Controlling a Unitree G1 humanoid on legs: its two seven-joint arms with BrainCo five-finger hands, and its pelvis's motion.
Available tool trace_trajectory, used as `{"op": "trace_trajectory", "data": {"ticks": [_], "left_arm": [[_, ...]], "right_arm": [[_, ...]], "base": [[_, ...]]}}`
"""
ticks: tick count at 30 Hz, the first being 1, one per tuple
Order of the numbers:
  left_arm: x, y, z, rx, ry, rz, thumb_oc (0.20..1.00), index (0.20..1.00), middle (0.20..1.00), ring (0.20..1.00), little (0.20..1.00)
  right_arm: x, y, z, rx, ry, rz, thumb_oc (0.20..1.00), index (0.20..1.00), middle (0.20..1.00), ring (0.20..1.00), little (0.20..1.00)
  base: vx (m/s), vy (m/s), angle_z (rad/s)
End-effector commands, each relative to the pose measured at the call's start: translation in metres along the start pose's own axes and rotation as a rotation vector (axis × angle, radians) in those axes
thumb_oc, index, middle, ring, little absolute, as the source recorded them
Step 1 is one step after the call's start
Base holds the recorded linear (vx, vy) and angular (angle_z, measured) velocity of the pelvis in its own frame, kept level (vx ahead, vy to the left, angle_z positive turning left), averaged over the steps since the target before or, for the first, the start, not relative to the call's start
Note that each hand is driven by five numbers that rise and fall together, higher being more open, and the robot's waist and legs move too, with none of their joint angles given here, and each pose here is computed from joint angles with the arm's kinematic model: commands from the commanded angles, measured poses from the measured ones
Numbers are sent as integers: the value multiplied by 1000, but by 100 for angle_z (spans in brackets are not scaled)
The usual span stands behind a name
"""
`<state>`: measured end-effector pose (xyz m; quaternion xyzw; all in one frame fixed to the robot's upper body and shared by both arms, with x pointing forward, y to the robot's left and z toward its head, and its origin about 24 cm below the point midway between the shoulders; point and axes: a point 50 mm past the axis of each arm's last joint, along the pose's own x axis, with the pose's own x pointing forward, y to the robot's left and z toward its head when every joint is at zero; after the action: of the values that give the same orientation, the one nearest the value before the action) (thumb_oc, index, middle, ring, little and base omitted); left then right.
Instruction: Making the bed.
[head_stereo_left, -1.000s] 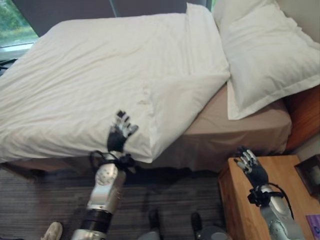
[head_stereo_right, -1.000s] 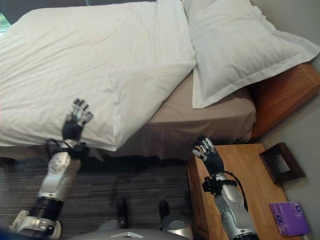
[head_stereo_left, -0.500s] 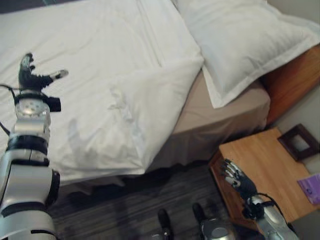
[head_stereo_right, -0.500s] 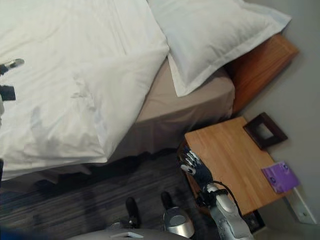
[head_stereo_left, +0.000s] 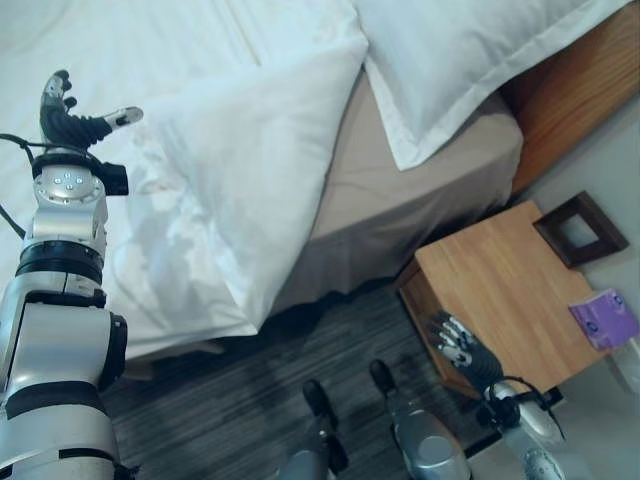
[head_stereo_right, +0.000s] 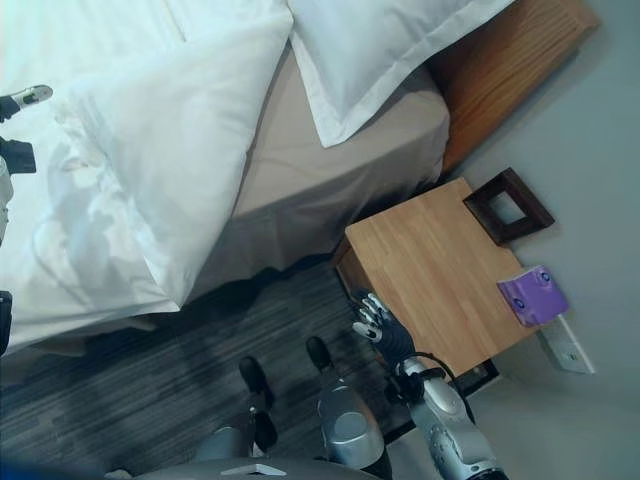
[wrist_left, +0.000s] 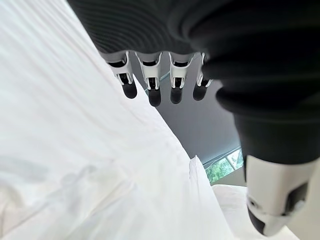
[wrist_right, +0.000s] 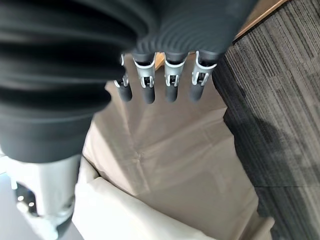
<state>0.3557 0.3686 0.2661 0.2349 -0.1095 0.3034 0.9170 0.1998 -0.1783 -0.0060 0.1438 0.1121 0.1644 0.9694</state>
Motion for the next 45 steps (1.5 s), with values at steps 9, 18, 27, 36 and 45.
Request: {"op": "trace_trajectory", "data": {"ticks": [9, 18, 27, 36, 45], "left_arm": [[15, 48, 38, 206, -45, 90, 1000, 1000, 1000, 1000, 1000], [15, 17, 47, 200, -93, 14, 200, 200, 200, 200, 200], [-21, -88, 166, -39, -603, -255, 200, 200, 200, 200, 200], [-150, -198, 226, -542, -879, -801, 200, 200, 200, 200, 200], [-159, -226, 170, -466, -707, -992, 1000, 1000, 1000, 1000, 1000]], "right_arm": [[11, -8, 32, 8, -190, -47, 1000, 1000, 1000, 1000, 1000], [1, -4, 10, 43, -122, -71, 1000, 1000, 1000, 1000, 1000], [-2, -8, 6, -22, -65, -42, 1000, 1000, 1000, 1000, 1000], [2, -11, 0, -72, -13, -75, 1000, 1000, 1000, 1000, 1000], [-3, -19, 8, -118, -22, -94, 1000, 1000, 1000, 1000, 1000]], "base": [[-56, -5, -11], [13, 24, -8], [-2, -2, 3], [-12, -14, 3], [-15, 1, -1]]}}
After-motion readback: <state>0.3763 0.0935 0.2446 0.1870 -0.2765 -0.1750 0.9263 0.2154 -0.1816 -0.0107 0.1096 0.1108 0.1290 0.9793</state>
